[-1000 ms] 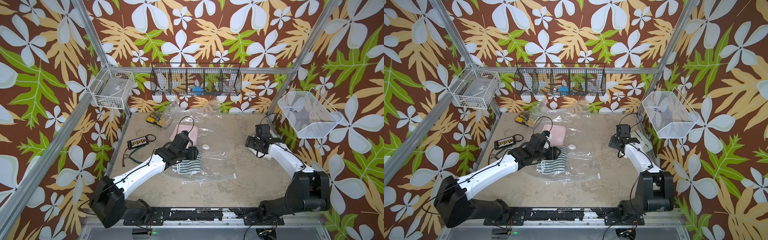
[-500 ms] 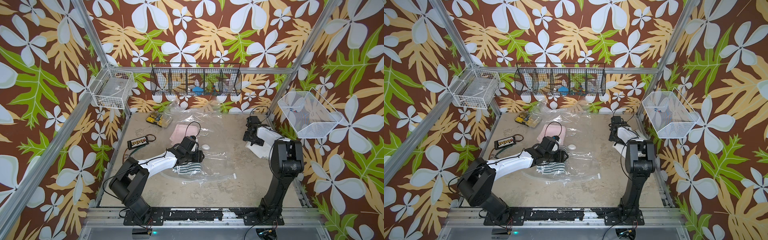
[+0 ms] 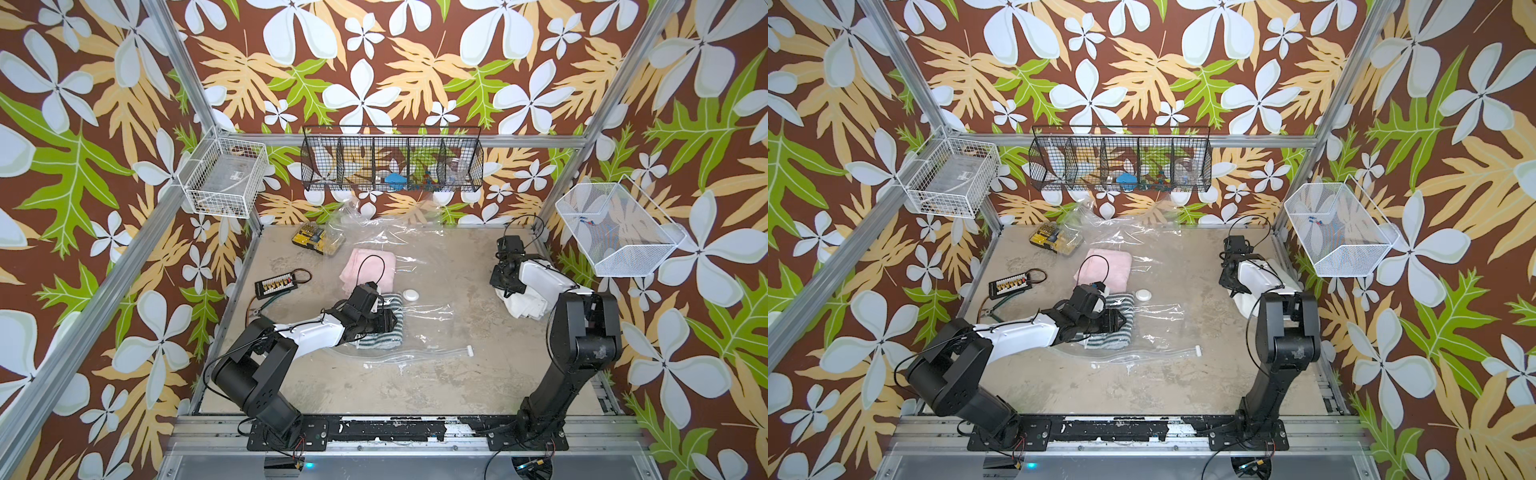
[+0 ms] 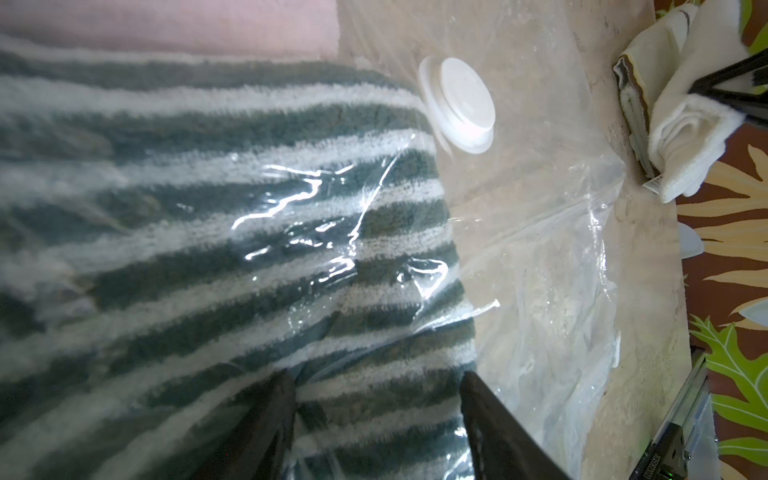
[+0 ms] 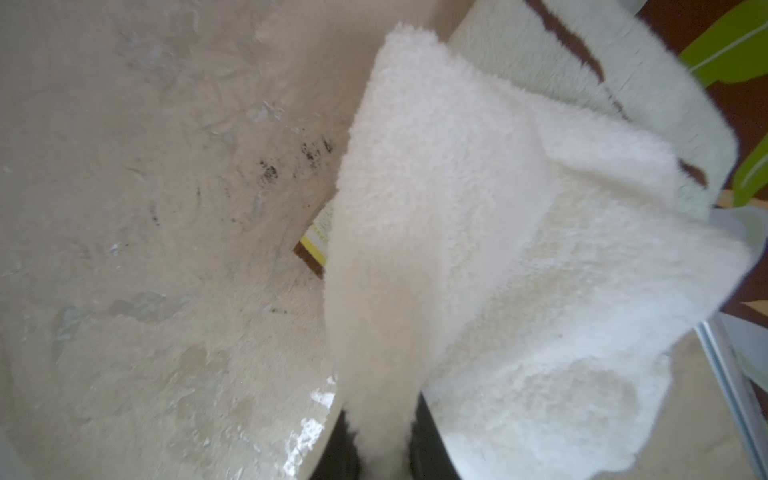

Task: Place the folded towel into the vacuum bag
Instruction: Move the towel in the vacuum bag.

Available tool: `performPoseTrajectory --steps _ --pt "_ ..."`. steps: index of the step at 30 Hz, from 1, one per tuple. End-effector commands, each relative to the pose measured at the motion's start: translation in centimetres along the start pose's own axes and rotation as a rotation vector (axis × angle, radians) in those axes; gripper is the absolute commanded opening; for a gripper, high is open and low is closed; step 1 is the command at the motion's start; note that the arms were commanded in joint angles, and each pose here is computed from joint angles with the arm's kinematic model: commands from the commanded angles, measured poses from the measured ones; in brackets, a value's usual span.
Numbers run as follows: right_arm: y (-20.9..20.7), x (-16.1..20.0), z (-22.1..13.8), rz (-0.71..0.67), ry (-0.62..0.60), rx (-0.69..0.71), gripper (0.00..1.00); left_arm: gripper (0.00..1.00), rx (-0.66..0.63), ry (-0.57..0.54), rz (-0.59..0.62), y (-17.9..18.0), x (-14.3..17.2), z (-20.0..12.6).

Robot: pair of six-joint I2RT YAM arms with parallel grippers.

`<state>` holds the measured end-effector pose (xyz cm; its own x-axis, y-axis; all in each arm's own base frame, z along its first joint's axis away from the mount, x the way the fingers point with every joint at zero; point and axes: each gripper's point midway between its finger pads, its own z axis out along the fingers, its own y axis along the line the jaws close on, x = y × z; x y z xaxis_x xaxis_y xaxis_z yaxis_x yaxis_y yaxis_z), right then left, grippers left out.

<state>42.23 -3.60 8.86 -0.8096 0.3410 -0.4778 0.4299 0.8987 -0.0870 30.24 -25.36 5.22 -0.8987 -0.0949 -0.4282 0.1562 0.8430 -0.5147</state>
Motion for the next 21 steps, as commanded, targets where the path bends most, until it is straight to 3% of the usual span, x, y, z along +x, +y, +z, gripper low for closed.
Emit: performPoseTrajectory --steps 1,6,11,17,21 --pt "2.7 0.2 -2.7 -0.099 -0.025 -0.076 0.13 0.65 -0.050 0.099 -0.053 1.6 2.7 0.0" --pt "7.8 3.0 -6.8 -0.256 -0.050 -0.187 0.11 0.64 -0.042 0.105 -0.070 1.1 3.0 -0.1" --pt "14.6 9.9 -10.5 -0.458 -0.024 -0.371 0.11 0.63 -0.054 0.116 -0.085 1.0 3.2 0.0" --pt "18.7 18.5 -8.8 -0.556 0.140 -0.519 0.10 0.63 -0.090 0.095 -0.080 0.7 2.0 -0.9" --pt "18.5 20.8 -8.8 -0.577 0.199 -0.556 0.11 0.63 -0.081 0.042 -0.050 -1.1 -0.5 -3.1"
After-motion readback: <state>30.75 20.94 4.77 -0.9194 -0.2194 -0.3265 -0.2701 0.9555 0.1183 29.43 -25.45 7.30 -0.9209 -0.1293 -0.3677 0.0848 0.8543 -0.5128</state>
